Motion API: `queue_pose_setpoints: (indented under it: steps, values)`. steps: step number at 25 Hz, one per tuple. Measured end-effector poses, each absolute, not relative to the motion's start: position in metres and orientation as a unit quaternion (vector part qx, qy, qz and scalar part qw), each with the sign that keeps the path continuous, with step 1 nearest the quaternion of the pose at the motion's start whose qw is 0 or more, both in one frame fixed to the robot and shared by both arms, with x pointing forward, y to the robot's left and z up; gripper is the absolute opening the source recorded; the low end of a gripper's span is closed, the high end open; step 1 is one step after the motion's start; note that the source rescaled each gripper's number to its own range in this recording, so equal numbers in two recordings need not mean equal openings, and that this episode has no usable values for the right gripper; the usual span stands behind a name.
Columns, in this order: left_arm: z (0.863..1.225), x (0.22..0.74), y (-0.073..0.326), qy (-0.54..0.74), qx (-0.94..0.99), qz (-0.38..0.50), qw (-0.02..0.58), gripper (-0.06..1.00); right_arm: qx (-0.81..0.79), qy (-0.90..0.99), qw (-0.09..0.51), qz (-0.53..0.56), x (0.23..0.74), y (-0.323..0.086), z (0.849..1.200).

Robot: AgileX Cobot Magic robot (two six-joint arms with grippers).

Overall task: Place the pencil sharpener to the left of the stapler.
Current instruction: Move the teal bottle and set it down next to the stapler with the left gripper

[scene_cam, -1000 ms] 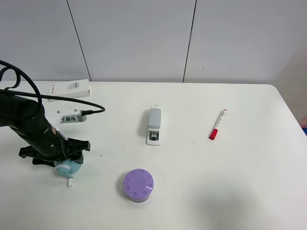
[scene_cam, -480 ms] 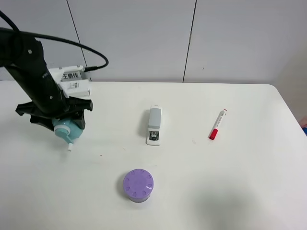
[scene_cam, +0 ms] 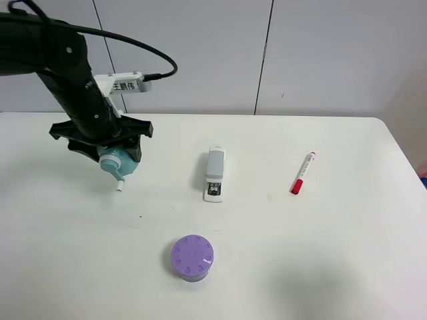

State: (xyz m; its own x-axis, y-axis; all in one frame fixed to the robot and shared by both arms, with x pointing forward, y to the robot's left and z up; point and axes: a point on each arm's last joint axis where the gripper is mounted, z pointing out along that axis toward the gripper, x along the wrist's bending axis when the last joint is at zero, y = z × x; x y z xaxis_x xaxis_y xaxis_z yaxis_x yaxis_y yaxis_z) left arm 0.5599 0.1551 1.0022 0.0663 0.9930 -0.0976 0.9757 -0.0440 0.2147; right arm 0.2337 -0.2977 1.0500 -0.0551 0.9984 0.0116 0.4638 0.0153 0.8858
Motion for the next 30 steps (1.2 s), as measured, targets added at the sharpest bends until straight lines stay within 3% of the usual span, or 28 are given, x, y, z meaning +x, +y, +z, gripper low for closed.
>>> queue_pose_setpoints:
  steps: [11, 19, 30]
  values:
    - [0.959, 0.612, 0.122, 0.652, 0.75, 0.038, 0.107, 0.03, 0.59, 0.619, 0.352, 0.379, 0.234, -0.298, 1.05]
    - [0.94, 0.616, 0.086, 0.617, 0.779, 0.018, 0.113, 0.03, 0.59, 0.619, 0.352, 0.379, 0.234, -0.298, 1.05]
    - [0.915, 0.622, 0.081, 0.614, 0.781, 0.017, 0.112, 0.03, 0.59, 0.619, 0.352, 0.379, 0.234, -0.298, 1.05]
